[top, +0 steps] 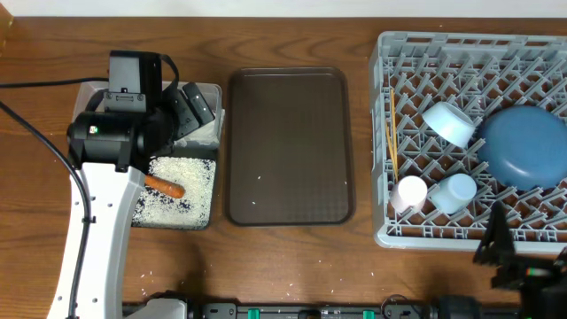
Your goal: Sort waste into correct bins and load items into the dishwasher rack
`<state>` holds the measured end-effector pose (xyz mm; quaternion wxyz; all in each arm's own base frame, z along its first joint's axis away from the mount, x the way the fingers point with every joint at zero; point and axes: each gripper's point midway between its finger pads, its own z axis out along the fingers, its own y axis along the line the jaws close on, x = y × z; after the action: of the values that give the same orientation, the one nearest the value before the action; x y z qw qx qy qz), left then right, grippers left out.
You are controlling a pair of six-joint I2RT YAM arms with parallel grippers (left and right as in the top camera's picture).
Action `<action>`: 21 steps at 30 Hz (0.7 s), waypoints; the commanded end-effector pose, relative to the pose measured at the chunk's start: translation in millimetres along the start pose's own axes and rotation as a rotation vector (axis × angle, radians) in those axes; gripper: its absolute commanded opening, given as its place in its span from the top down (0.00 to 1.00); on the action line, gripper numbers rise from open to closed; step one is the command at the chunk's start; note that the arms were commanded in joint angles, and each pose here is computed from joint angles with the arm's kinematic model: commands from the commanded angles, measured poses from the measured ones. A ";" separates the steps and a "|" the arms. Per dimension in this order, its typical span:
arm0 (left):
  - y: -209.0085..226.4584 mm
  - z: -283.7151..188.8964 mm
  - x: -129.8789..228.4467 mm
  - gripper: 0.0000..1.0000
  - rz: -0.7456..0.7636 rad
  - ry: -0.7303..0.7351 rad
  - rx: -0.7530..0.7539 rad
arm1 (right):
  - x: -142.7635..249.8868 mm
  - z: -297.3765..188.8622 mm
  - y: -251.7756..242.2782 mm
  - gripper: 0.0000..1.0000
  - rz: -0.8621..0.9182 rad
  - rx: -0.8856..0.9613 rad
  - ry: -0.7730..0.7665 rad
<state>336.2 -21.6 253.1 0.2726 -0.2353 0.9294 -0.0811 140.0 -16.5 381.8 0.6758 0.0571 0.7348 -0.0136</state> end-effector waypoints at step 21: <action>4.6 1.6 -0.7 0.01 0.003 -0.003 -0.020 | 117.4 98.5 10.5 0.01 0.121 -0.088 -0.246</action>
<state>336.3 -21.6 253.1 0.2728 -0.2353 0.9293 -0.0811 222.6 -10.2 275.3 0.7668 0.0737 0.6360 0.0462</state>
